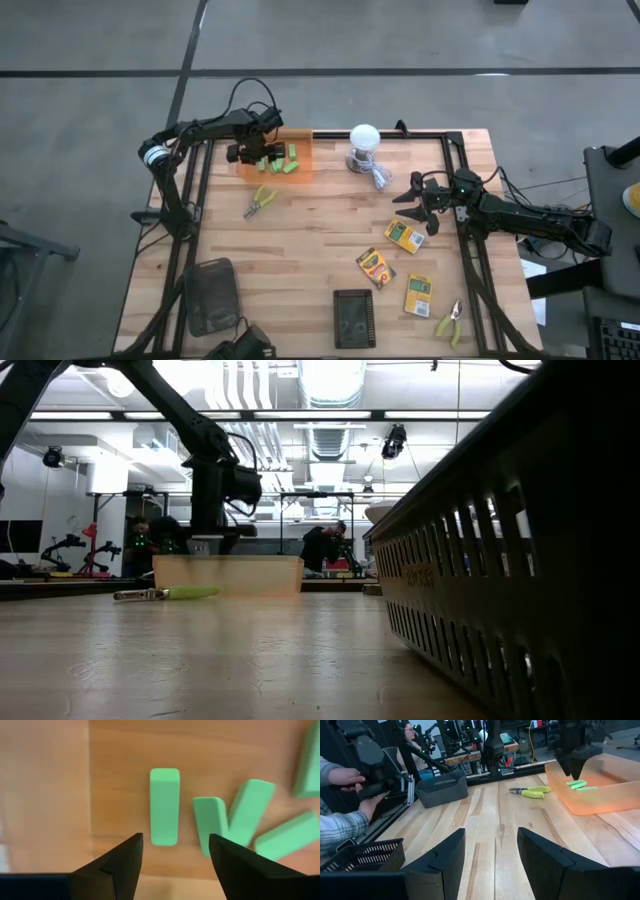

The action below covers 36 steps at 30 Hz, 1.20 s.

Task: Pick & Place School Supplies
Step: Put the green hole puncher into the left black bin

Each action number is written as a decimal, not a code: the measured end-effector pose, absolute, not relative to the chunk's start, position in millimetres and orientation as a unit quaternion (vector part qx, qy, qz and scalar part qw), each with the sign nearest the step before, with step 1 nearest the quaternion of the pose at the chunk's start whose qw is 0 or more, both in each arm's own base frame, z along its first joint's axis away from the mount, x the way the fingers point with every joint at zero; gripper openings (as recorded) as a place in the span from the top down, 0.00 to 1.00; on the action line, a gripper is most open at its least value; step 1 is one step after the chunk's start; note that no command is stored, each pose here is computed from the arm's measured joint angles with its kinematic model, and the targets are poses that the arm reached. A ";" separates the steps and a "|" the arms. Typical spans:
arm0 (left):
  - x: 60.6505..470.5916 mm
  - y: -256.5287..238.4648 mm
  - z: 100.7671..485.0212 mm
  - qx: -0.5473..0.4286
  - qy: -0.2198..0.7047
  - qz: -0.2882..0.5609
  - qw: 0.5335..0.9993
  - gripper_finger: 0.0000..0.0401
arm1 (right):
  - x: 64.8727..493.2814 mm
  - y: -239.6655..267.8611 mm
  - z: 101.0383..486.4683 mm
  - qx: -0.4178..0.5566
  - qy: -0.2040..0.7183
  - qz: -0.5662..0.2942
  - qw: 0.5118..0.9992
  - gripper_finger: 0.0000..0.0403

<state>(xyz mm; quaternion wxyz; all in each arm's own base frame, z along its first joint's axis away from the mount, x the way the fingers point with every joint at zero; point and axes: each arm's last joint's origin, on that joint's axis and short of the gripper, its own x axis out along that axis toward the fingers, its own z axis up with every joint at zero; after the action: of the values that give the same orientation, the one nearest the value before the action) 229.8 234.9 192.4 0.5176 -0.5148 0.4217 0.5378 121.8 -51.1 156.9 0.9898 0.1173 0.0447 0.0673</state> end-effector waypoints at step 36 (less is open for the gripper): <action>240.0 167.8 371.0 -0.250 0.287 0.318 0.868 0.42 | 121.8 -51.1 156.9 0.117 0.045 0.067 0.990 0.56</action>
<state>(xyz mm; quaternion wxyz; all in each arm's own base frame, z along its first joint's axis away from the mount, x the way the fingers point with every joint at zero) 240.0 167.8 371.0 0.8683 -0.2501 0.2868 0.3181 121.8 -51.1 156.9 0.9898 0.1172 0.0446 0.0674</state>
